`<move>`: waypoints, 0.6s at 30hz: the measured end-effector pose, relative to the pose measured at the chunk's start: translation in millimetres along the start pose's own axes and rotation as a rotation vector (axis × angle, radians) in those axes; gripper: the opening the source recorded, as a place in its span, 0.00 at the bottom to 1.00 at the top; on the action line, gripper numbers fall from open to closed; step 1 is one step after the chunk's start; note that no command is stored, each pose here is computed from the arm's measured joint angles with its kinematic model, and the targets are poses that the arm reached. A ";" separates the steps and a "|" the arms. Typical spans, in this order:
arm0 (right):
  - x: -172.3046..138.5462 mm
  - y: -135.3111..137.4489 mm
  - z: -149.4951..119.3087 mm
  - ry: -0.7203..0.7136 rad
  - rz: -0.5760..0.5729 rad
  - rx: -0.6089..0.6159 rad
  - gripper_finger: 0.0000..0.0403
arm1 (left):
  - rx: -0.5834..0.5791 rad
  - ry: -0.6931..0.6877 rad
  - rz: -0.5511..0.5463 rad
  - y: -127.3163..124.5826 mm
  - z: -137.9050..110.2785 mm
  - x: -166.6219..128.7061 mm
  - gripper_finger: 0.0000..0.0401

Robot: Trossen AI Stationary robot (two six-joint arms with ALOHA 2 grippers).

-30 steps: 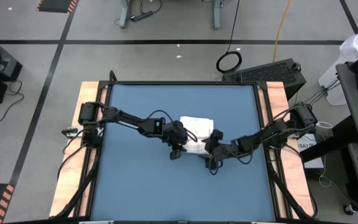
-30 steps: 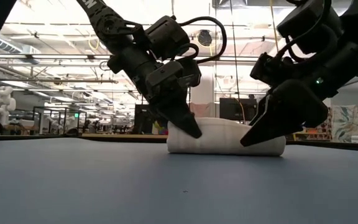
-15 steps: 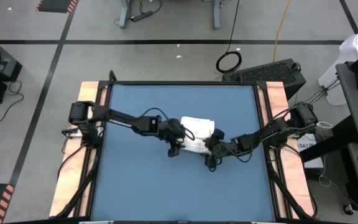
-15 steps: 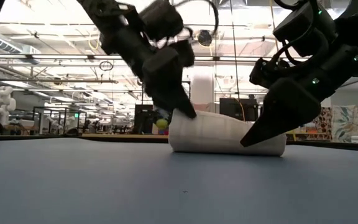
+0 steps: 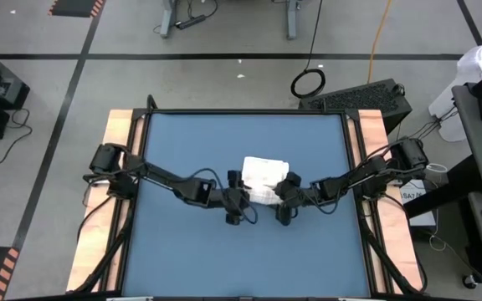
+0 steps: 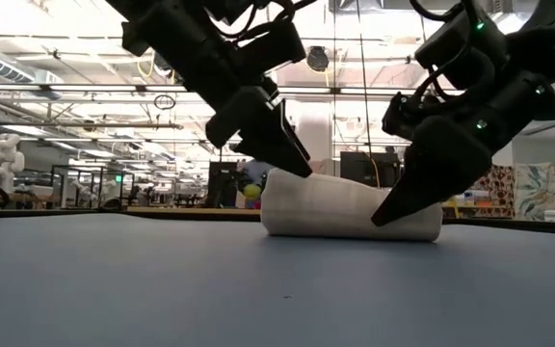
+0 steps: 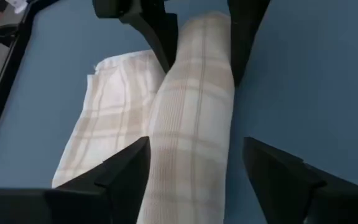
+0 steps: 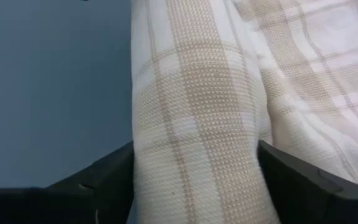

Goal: Roll towel
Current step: Roll the white towel

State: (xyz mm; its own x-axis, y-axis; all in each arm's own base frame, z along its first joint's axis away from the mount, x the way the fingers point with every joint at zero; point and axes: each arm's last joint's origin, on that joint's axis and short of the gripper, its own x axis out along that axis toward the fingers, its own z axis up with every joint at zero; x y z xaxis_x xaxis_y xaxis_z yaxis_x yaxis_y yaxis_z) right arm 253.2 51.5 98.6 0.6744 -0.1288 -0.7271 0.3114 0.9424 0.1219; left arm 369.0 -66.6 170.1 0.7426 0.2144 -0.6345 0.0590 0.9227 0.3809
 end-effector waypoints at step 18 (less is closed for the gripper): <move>4.7 -11.3 14.0 0.118 0.320 0.235 0.72 | 0.009 0.050 -0.105 -15.0 -12.0 14.8 0.87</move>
State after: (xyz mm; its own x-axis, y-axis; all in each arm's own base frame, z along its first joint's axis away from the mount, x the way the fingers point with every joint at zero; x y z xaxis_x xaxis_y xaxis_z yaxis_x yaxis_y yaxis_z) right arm 262.2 35.9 103.3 0.6846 0.2085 -0.6984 0.2523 0.8312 0.4954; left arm 371.1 -73.5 146.9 0.6981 0.1322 -0.7037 0.1410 0.9382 0.3161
